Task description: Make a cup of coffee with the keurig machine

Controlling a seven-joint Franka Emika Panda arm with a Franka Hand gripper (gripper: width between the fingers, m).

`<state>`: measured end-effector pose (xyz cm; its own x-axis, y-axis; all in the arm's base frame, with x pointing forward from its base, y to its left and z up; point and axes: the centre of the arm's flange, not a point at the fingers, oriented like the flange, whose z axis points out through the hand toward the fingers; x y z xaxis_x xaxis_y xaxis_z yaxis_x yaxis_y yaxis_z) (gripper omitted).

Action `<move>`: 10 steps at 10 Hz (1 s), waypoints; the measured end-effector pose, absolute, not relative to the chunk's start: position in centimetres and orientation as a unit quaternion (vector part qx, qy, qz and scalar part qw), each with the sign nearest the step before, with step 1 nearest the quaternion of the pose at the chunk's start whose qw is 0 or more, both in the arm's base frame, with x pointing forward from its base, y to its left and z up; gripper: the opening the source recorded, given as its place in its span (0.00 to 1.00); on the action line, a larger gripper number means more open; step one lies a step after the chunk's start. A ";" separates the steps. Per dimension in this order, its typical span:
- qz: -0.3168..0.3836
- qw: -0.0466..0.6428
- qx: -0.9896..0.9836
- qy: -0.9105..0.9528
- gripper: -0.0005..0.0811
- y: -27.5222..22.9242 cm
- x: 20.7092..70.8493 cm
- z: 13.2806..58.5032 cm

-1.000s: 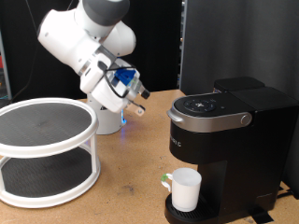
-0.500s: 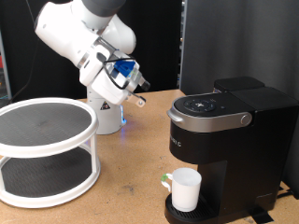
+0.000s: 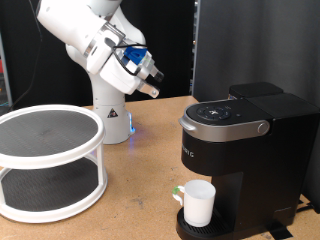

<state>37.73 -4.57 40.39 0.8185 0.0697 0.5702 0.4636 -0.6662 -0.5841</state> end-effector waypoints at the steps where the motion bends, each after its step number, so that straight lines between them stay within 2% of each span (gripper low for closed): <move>1: -0.256 0.376 -0.877 -0.156 0.99 -4.4 37.6 40.6; 5: -0.238 0.362 -0.883 -0.179 0.99 -3.8 37.8 40.9; 8: -0.152 0.268 -0.903 -0.300 0.99 -0.3 39.2 43.9; 10: -0.106 0.245 -0.904 -0.333 0.99 1.2 40.4 45.0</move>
